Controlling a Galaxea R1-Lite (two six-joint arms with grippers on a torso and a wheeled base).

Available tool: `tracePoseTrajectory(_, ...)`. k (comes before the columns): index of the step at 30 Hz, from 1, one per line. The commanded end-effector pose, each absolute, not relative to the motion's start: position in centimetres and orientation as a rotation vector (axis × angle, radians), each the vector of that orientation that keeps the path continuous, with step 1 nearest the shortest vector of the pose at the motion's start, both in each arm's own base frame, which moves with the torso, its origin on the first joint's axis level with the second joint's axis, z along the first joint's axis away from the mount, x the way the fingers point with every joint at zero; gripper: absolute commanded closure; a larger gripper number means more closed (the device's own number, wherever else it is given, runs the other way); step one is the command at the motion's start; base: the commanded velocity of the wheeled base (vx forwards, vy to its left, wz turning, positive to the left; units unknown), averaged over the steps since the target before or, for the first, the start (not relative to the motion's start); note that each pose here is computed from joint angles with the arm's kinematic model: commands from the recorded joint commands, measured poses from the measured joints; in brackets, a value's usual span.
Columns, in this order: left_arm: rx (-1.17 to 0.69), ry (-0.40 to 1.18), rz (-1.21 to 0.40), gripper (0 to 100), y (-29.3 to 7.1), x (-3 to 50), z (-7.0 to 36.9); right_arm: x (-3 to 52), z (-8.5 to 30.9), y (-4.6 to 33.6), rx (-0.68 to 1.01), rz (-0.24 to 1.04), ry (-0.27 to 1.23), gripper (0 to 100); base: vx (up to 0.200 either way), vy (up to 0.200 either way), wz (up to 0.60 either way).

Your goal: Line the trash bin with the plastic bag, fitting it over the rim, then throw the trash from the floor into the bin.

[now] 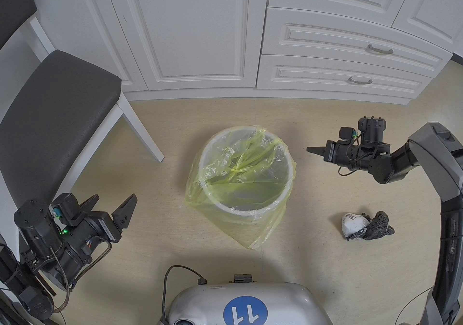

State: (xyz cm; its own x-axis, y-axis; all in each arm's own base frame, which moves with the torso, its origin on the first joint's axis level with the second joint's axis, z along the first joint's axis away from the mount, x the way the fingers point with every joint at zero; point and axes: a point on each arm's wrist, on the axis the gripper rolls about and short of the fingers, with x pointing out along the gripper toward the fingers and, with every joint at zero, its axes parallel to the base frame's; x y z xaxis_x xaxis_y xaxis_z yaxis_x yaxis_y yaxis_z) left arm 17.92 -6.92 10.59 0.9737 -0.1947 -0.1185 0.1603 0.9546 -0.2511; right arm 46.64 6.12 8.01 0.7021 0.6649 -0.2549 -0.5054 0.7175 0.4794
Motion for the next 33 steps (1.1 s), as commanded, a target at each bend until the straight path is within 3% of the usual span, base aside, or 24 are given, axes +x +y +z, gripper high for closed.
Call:
tracePoseTrajectory(1,-0.233,0.176,-0.195,0,-7.2,17.6,10.0,44.7,10.5,1.4,0.239,0.596,0.464,0,0.0,0.0,0.0)
tracePoseTrajectory(12,-0.243,0.214,-0.159,0,-8.6,17.4,9.1,44.3,7.8,-4.4,-0.001,0.342,0.552,0,0.0,0.0,0.0)
tracePoseTrajectory(20,-0.246,0.223,-0.175,0,-9.2,17.2,9.0,42.1,4.2,-9.6,-0.157,0.034,0.716,0,0.0,0.0,0.0)
tracePoseTrajectory(33,-0.232,0.276,-0.193,0,-10.2,17.1,7.9,41.9,-3.8,-13.2,-0.096,0.0,0.876,0,0.0,0.0,0.0)
